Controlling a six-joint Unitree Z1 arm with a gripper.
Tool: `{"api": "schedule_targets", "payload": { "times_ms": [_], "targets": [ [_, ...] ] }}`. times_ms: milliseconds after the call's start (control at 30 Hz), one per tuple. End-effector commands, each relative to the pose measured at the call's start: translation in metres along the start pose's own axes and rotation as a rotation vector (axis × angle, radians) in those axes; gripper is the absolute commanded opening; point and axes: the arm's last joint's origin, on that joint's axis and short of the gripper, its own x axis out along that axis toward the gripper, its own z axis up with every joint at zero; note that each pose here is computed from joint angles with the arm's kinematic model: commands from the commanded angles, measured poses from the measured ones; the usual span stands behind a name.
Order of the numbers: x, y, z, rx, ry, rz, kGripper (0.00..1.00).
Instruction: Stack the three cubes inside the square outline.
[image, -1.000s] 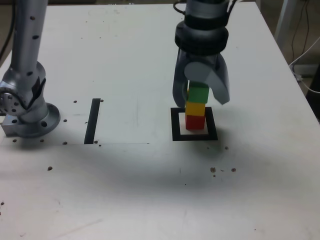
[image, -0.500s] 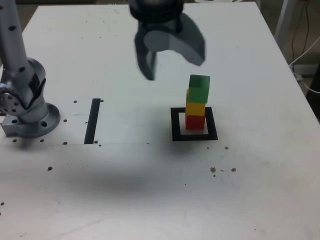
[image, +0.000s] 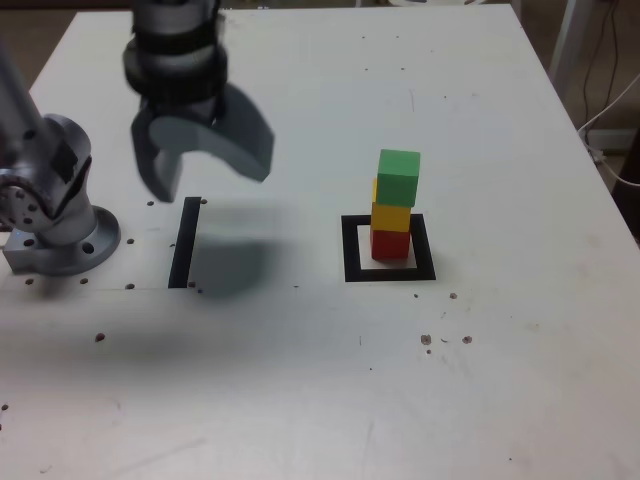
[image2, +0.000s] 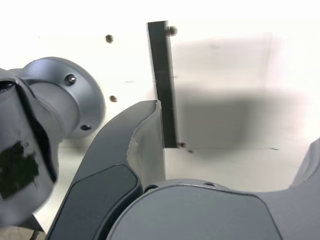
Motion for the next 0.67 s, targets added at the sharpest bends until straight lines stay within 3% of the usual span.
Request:
{"api": "schedule_targets", "payload": {
  "times_ms": [0, 267, 633],
  "targets": [
    [0.014, -0.001, -0.008, -0.002, 0.027, -0.006, 1.00],
    [0.047, -0.003, -0.018, -0.011, 0.043, -0.033, 1.00],
    [0.051, -0.004, -0.020, -0.011, 0.051, -0.038, 1.00]
  ]
}}
